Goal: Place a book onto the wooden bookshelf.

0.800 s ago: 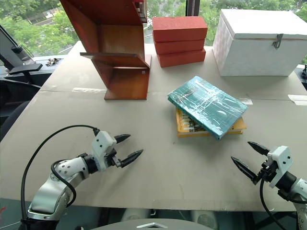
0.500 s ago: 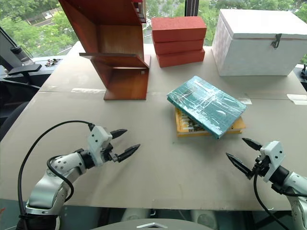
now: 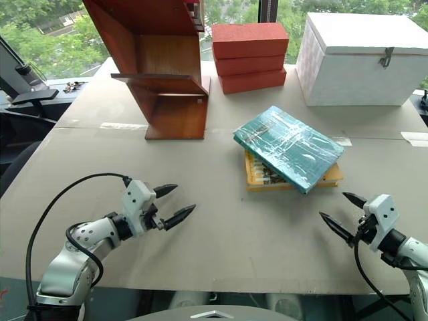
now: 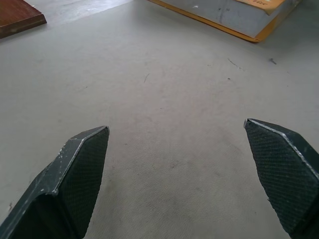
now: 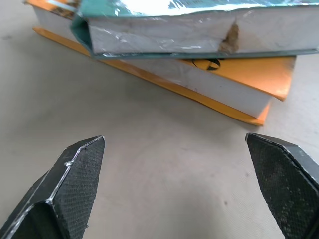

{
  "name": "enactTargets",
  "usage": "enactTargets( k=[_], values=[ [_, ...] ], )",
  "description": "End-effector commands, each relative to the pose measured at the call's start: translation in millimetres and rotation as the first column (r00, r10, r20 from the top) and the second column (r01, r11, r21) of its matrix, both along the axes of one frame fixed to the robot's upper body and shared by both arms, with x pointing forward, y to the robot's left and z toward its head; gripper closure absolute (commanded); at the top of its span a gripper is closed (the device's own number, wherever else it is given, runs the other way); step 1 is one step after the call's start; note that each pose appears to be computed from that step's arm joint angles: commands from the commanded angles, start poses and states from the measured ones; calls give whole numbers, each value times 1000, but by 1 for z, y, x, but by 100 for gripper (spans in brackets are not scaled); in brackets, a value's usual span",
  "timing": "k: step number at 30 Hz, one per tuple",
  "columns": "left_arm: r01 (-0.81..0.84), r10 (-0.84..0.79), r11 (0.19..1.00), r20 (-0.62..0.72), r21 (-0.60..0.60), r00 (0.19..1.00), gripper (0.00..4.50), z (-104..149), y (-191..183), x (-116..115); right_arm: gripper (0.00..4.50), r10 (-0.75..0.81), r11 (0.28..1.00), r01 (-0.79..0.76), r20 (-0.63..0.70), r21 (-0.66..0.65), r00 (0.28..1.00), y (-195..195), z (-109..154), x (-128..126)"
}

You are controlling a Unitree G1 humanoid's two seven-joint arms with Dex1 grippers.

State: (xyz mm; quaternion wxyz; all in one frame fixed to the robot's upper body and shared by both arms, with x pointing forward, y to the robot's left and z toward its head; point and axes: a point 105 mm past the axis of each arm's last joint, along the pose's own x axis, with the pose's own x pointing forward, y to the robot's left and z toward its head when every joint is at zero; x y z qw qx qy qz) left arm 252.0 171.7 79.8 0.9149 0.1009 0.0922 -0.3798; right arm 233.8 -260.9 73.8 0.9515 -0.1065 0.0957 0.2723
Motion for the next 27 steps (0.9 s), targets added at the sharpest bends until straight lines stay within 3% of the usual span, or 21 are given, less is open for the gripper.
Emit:
enactTargets(
  k=[1, 6, 12, 16, 22, 27],
  values=[
    [45, -43, 999, 57, -27, 997, 3, 14, -10, 0, 0, -142, 986, 149, 85, -79, 986, -21, 20, 15],
    [169, -161, 979, 77, -111, 984, 3, 47, -19, 0, 0, -426, 893, 446, 203, -58, 882, -59, 60, 53],
    [291, -284, 956, 137, -30, 949, 3, 90, -23, 14, 0, -515, 853, 518, 236, 53, 824, -65, 95, 105],
    [400, -401, 916, 151, 43, 903, 0, 120, -20, 14, 173, -491, 866, 501, 216, 8, 844, -56, 100, 153],
    [449, -461, 886, 101, 119, 882, 0, 130, -9, 7, 445, -394, 910, 411, 196, -56, 898, -42, 101, 188],
    [444, -459, 885, 93, 140, 884, 0, 133, -5, 4, 445, -239, 962, 252, 117, -109, 964, -22, 94, 196]
  ],
)
